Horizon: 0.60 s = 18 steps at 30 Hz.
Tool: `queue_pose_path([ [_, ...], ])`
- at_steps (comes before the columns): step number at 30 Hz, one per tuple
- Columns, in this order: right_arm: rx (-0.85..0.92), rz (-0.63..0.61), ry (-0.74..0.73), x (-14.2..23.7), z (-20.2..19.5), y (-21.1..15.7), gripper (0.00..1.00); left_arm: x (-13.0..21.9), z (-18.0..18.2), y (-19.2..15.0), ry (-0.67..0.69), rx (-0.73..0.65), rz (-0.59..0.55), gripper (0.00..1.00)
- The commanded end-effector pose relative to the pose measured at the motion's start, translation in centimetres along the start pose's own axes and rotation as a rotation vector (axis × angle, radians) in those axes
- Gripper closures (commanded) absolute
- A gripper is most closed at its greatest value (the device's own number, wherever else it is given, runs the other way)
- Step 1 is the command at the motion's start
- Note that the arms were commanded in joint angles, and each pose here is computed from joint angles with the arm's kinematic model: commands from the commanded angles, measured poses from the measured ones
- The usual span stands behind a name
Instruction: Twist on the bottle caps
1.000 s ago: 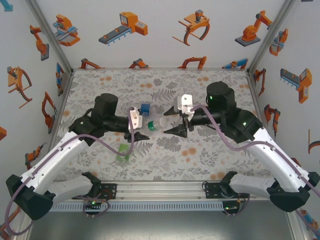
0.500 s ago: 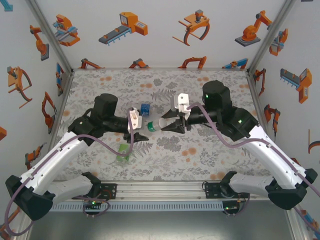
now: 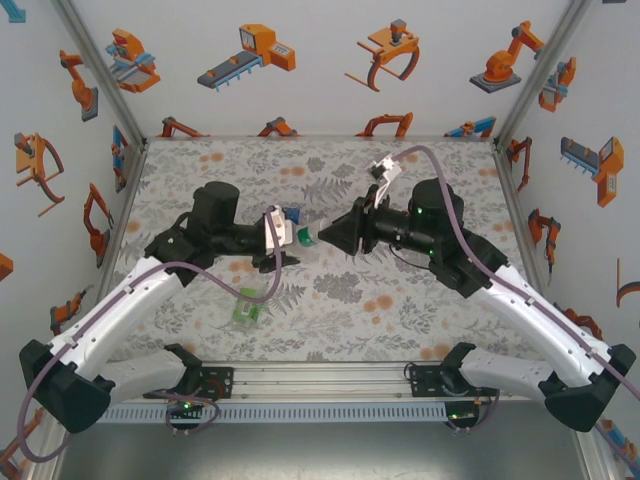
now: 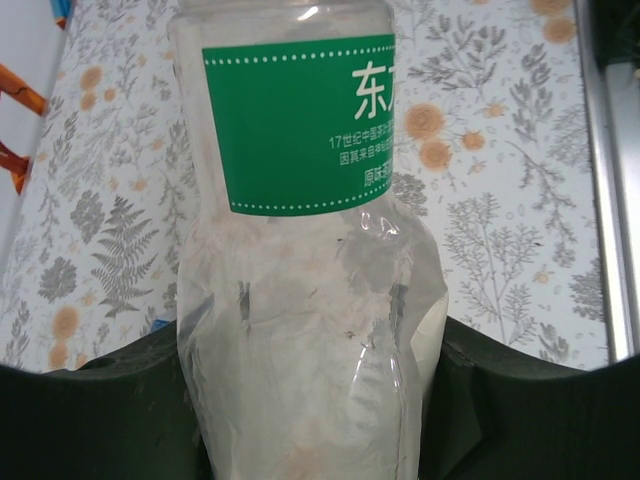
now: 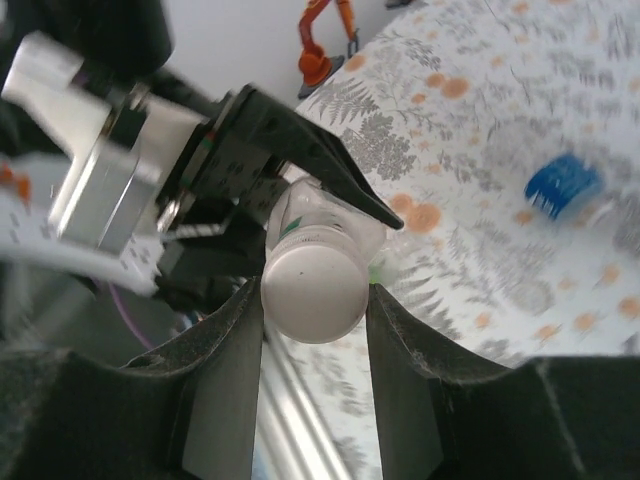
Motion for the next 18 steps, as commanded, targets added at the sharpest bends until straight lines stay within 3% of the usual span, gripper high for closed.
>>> queue_pose_path([
  [1,-0.463,-0.074,-0.236,-0.5,-3.5,-0.5,1.0,-0.5,-0.1,1.7,-0.031,-0.067,-0.101,1.0],
  [6,-0.763,-0.041,-0.394,-0.2,-5.5,-3.3,1.0,-1.1,0.2,1.4,-0.036,-0.067,-0.096,1.0],
  [10,-0.78,-0.011,-0.407,-0.8,-5.8,-4.0,0.98,-1.4,0.1,1.0,-0.046,-0.059,-0.087,1.0],
  [18,-0.649,0.004,-0.356,-1.3,-5.6,-1.8,0.49,-1.2,-0.3,0.6,-0.06,-0.049,-0.072,1.0],
])
Point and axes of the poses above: each hand's point on the last joint's axis, 136 mm out from that joint toward the fingers, its own x axis back along the fingers, its own z axis along the line the jaws close on, y = z × x, the point moved 5 cm from there along x, back along the fingers, and after that the axes turned 9 degrees about x, right-handed, at the moved point
